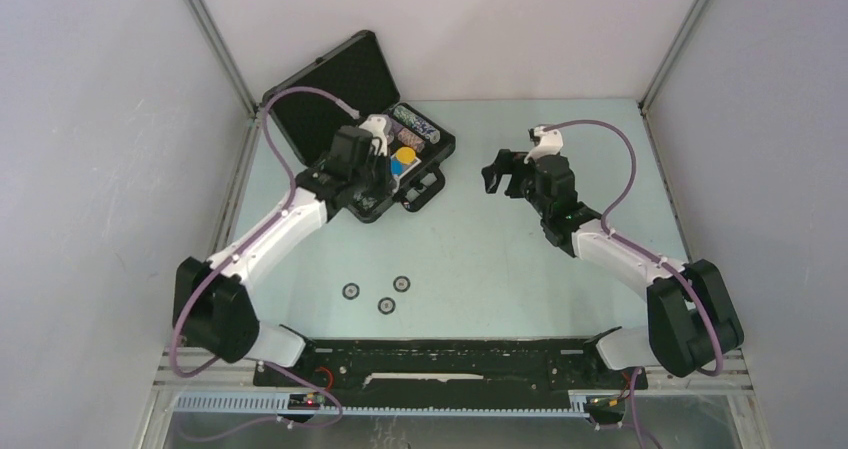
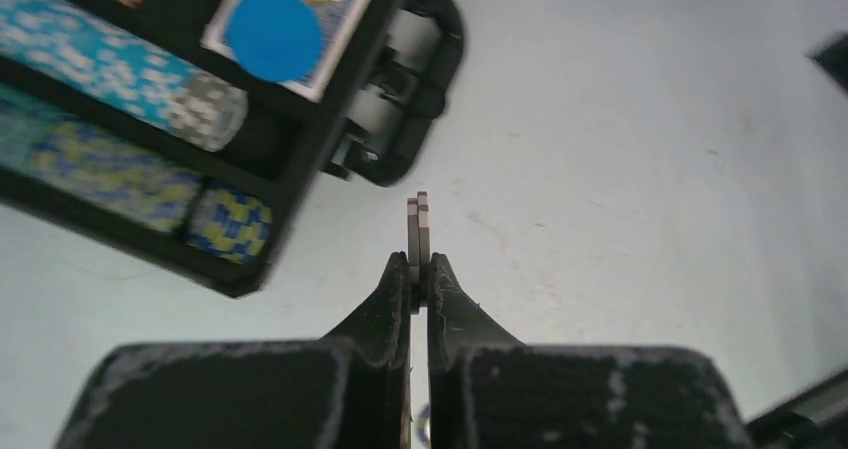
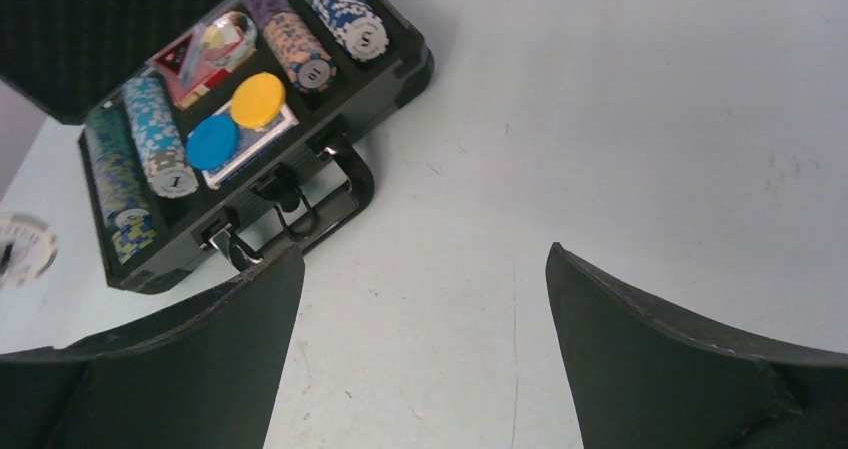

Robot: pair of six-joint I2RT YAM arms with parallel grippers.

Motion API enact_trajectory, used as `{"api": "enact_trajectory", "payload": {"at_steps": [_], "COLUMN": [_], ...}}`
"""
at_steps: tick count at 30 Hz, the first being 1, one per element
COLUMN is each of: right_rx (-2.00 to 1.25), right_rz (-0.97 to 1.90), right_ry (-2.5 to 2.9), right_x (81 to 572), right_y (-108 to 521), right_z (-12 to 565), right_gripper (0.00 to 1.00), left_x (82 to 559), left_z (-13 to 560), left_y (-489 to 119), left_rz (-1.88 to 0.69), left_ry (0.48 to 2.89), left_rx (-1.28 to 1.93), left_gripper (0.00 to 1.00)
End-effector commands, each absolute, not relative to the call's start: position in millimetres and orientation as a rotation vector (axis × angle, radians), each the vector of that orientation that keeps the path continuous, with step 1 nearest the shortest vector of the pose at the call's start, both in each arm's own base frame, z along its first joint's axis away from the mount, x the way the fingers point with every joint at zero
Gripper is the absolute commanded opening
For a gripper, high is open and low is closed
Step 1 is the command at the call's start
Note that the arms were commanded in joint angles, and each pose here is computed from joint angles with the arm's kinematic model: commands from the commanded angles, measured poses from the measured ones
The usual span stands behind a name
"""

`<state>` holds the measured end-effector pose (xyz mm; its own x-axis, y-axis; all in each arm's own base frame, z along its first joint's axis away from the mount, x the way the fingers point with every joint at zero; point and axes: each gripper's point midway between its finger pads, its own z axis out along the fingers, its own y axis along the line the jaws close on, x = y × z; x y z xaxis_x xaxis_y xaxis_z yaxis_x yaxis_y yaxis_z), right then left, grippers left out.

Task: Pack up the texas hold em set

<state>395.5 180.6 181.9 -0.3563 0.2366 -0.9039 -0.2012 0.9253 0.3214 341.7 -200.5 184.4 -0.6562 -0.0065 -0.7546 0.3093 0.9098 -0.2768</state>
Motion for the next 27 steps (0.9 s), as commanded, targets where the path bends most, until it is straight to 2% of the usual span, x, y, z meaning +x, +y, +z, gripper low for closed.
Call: {"api": "enact_trajectory", "payload": {"at_steps": [1, 5, 10, 14, 27], "right_rx": [-0.125, -0.146, -0.16, -0.205, -0.27], "right_rz": [0.583, 0.615, 0.605, 0.641, 0.722], "right_ry": [1.663, 1.679, 1.663, 1.644, 1.63], "right_x": [403, 407, 402, 397, 391], "right_y": [193, 192, 186, 193, 207], "right_z": [235, 223, 225, 227, 227], "right_gripper": [1.0, 1.0, 1.0, 1.0, 1.0], "left_x": [369, 381, 401, 416, 434], "left_z": [198, 187, 161, 155, 132], "left_y": [-171, -165, -142, -133, -147], "left_rz": [-0.207, -0.085, 0.189, 0.313, 0.286], "left_ry": [2.282, 2.333, 2.41, 2.422, 2.459], "left_rx": [0.32, 0.423, 0.54, 0.541, 0.565], "left_gripper": [0.0, 0.0, 0.0, 0.0, 0.0]}}
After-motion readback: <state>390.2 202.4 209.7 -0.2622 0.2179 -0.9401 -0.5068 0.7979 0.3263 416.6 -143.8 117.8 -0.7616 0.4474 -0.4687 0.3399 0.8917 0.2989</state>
